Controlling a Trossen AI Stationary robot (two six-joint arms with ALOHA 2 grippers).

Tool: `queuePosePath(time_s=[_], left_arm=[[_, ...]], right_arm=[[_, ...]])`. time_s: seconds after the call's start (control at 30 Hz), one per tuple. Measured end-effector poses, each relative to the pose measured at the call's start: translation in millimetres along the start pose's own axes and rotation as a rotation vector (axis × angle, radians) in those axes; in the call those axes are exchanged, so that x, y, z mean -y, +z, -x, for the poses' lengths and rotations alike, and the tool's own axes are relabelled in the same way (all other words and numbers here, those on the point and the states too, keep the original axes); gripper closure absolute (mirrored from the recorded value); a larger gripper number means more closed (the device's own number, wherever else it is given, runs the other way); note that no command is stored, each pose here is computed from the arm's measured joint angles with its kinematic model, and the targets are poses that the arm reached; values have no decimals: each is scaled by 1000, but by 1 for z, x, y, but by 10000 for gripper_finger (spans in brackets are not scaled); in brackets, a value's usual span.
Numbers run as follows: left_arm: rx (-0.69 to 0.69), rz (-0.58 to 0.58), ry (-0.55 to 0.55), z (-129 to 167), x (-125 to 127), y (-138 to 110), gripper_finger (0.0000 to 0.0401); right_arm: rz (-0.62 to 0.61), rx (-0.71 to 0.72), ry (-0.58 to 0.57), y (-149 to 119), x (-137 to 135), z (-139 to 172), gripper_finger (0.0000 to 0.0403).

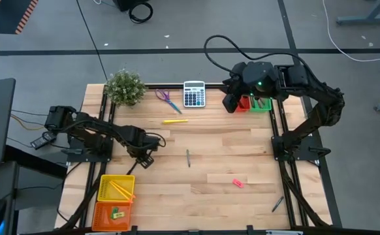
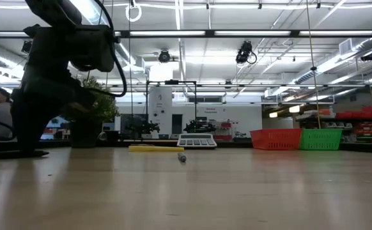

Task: Sort crayons/erasers/pens/pencils in bins
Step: Put the black pen into the red bin

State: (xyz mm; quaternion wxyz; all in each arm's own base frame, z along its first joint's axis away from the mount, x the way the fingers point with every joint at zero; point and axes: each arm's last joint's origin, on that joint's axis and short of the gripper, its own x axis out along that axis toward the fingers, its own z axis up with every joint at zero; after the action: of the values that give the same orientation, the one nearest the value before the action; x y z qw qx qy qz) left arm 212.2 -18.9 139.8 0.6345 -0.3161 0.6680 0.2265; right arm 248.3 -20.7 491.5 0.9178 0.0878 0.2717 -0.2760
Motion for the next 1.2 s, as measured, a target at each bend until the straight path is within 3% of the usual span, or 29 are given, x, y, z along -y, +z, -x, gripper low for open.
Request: queuePosePath(time_s=[0.5,0.93,1.2], left_arm=[[69,39,48,0,-1,3,356],[81,104,37,-6,3,7,308],[61,171,55,-12,4,9,325]], right_arm=[[-8,3,-12,1,3,-1,272],[-8,3,-13,1,3,-1,272],[-5,3,-8,1,1,-1,272]])
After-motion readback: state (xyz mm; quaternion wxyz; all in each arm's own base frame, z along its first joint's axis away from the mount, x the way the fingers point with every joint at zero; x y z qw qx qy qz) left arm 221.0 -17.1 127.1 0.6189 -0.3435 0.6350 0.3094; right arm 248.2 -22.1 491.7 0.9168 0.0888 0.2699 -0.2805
